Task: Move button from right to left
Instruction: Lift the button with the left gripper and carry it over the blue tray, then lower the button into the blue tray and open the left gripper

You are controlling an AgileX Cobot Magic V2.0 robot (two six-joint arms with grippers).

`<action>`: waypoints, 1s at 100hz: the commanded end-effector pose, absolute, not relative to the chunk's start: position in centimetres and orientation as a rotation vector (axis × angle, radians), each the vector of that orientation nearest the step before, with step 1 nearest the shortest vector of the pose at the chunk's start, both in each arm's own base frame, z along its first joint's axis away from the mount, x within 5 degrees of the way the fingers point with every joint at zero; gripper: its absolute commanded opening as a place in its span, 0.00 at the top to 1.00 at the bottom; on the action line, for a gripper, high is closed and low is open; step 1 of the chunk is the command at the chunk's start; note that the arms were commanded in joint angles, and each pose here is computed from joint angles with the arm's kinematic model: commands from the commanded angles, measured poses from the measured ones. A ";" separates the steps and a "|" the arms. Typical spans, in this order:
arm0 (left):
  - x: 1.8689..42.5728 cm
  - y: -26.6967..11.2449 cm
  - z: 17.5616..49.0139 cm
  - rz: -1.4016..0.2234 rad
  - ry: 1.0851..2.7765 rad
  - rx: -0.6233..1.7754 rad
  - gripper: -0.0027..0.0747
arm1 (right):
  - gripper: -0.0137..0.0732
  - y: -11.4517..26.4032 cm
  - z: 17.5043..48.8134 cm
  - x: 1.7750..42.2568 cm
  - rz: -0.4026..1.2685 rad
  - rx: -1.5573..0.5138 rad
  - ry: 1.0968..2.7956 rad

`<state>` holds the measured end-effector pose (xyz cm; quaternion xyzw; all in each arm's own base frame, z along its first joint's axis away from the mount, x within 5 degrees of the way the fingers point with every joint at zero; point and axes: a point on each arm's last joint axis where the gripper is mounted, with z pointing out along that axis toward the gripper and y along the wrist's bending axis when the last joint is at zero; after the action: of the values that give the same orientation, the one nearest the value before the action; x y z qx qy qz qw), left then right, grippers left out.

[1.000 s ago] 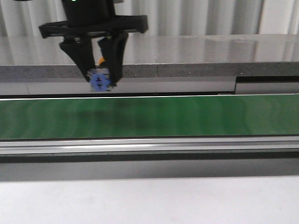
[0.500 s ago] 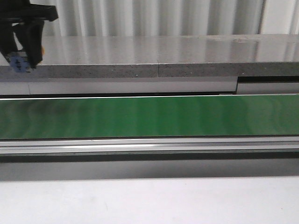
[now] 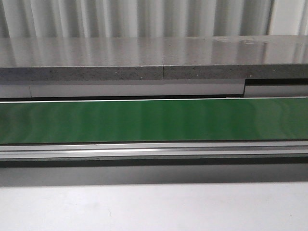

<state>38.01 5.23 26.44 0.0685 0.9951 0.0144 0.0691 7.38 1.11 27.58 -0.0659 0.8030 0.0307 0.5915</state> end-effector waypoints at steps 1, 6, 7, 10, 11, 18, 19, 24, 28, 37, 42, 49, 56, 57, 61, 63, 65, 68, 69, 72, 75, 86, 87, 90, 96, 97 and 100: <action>36.8 6.6 28.8 0.048 2.947 0.185 0.74 | 0.92 1.0 29.0 7.5 0.063 -0.139 1.778; 36.5 7.7 28.7 0.051 2.954 0.141 0.74 | 0.92 1.0 29.0 7.5 0.063 -0.139 1.778; 36.5 7.8 28.6 0.050 2.957 0.135 0.74 | 0.92 1.0 29.0 7.5 0.063 -0.139 1.778; 36.3 8.4 28.6 0.052 2.959 0.118 0.74 | 0.92 1.0 29.0 7.5 0.063 -0.139 1.778; 36.3 8.6 28.6 0.054 2.958 0.112 0.74 | 0.92 1.0 29.0 7.5 0.063 -0.139 1.778; 36.0 9.9 28.6 0.067 2.961 0.097 0.75 | 0.92 1.0 29.0 7.5 0.063 -0.139 1.778; 35.9 10.0 28.6 0.067 2.961 0.092 0.75 | 0.92 1.0 29.0 7.5 0.063 -0.139 1.778; 35.7 10.8 28.5 0.074 2.965 0.069 0.75 | 0.92 1.0 29.0 7.5 0.063 -0.139 1.778; 35.5 11.5 28.5 0.075 2.967 0.041 0.75 | 0.92 1.0 29.0 7.5 0.063 -0.139 1.778; 35.2 12.5 27.9 0.093 2.969 0.017 0.75 | 0.92 1.0 29.0 7.5 0.063 -0.139 1.778; 35.1 12.9 27.5 0.098 2.963 0.011 0.75 | 0.92 1.0 29.0 7.5 0.063 -0.139 1.778; 34.9 13.5 26.9 0.147 2.962 0.035 0.75 | 0.92 1.0 29.0 7.5 0.063 -0.139 1.778; 34.7 14.2 26.3 0.193 2.953 0.034 0.75 | 0.92 1.0 29.0 7.5 0.063 -0.139 1.778; 34.7 14.2 26.2 0.197 2.950 0.035 0.75 | 0.92 1.0 29.0 7.5 0.063 -0.139 1.778; 34.6 14.6 25.9 0.209 2.936 0.034 0.75 | 0.92 1.0 29.0 7.5 0.063 -0.139 1.778; 34.6 14.8 25.8 0.217 2.932 0.028 0.75 | 0.92 1.0 29.0 7.5 0.063 -0.139 1.778; 34.6 14.9 25.7 0.222 2.922 0.024 0.75 | 0.92 1.0 29.0 7.5 0.063 -0.139 1.778; 34.6 15.1 25.5 0.227 2.913 0.018 0.75 | 0.92 1.0 29.0 7.5 0.063 -0.139 1.778; 34.6 15.2 25.4 0.229 2.911 0.016 0.75 | 0.92 1.0 29.0 7.5 0.063 -0.139 1.778; 34.6 15.3 25.3 0.233 2.902 0.013 0.75 | 0.92 1.0 29.0 7.5 0.063 -0.139 1.778; 34.6 15.4 25.1 0.256 2.891 0.026 0.75 | 0.92 1.0 29.0 7.5 0.063 -0.139 1.778; 34.6 15.8 24.2 0.318 2.906 0.075 0.75 | 0.92 1.0 29.0 7.5 0.063 -0.139 1.778; 34.6 15.8 24.1 0.319 2.909 0.077 0.75 | 0.92 1.0 29.0 7.5 0.063 -0.139 1.778; 34.7 15.8 23.7 0.311 2.923 0.077 0.75 | 0.92 1.0 29.0 7.5 0.063 -0.139 1.778; 34.8 15.9 23.0 0.297 2.951 0.078 0.75 | 0.92 1.0 29.0 7.5 0.063 -0.139 1.778; 34.9 15.9 22.8 0.294 2.956 0.079 0.75 | 0.92 1.0 29.0 7.5 0.063 -0.139 1.778; 34.9 15.9 22.5 0.282 2.963 0.075 0.74 | 0.92 1.0 29.0 7.5 0.063 -0.139 1.778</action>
<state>34.73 15.79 21.15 0.0246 0.9947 0.0819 0.0572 7.38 1.11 27.58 -0.0659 0.8030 0.0307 0.5915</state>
